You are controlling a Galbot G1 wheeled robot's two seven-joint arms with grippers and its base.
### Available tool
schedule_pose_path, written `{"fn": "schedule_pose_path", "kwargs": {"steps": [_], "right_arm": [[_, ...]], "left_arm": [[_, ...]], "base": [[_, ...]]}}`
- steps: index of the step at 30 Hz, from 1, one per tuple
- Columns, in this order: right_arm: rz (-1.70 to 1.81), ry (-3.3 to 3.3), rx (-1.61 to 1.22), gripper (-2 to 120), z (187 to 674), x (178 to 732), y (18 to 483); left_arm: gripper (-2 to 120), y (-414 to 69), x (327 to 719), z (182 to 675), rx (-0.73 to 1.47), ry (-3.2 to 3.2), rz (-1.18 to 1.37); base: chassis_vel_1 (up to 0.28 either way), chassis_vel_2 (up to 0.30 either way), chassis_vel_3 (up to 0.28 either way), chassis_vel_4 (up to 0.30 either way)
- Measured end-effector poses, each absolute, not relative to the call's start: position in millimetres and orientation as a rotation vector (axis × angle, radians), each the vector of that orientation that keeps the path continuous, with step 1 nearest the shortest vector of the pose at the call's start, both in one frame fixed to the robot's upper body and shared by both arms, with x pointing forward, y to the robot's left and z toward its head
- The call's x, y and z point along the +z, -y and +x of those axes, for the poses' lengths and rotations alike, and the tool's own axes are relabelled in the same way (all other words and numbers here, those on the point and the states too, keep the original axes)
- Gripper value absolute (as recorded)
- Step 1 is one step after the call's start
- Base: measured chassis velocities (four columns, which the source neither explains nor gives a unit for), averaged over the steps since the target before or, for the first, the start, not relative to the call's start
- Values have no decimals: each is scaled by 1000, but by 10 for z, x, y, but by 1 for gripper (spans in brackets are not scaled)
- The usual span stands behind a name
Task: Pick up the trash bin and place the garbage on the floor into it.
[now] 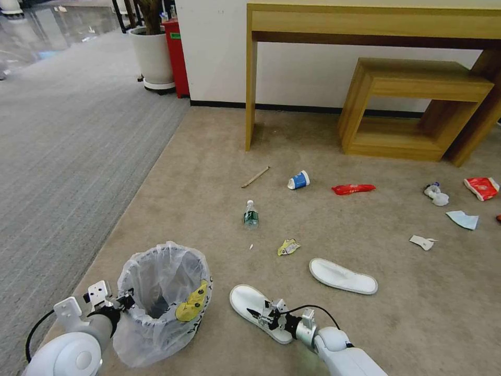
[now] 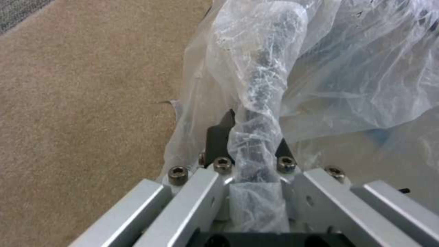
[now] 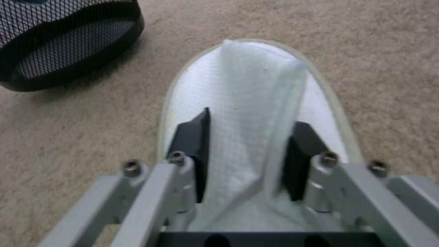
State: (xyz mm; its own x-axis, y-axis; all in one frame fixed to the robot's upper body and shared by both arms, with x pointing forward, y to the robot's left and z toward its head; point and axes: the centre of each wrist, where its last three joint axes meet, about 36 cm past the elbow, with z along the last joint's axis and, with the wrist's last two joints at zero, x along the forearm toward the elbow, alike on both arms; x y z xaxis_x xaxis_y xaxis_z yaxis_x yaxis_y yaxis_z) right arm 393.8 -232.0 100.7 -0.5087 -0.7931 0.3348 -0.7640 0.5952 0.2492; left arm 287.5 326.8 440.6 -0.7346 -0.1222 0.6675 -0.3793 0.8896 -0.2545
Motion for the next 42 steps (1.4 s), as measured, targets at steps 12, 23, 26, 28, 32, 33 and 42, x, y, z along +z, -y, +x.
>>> {"fn": "schedule_pose_path", "kwargs": {"steps": [12, 23, 26, 28, 32, 33, 42], "right_arm": [[1234, 2457, -112, 0, 3901, 1080, 2436], [1214, 2633, -156, 0, 3983, 1564, 2882], [1232, 2676, -156, 0, 4054, 1712, 2950], [1284, 2747, -145, 0, 4192, 1994, 3014], [1350, 2810, -132, 0, 4320, 2316, 3030], [1400, 2839, -123, 0, 4391, 2529, 3021], [1603, 2887, -110, 0, 4516, 3235, 2822]], "left_arm": [[1, -3262, 4410, 2874, 498, 2377, 356], [1, -3264, 4347, 2921, 498, 2367, 356], [1, -3255, 4344, 2923, 500, 2366, 353], [1, -3237, 4348, 2923, 503, 2367, 348], [1, -3217, 4360, 2923, 506, 2370, 342], [1, -3199, 4373, 2922, 507, 2374, 335], [1, -3113, 4657, 2902, 551, 2425, 280]], "base": [[0, 0, 0, 0], [0, 0, 0, 0], [0, 0, 0, 0], [0, 0, 0, 0], [0, 0, 0, 0], [0, 0, 0, 0], [0, 0, 0, 0]]}}
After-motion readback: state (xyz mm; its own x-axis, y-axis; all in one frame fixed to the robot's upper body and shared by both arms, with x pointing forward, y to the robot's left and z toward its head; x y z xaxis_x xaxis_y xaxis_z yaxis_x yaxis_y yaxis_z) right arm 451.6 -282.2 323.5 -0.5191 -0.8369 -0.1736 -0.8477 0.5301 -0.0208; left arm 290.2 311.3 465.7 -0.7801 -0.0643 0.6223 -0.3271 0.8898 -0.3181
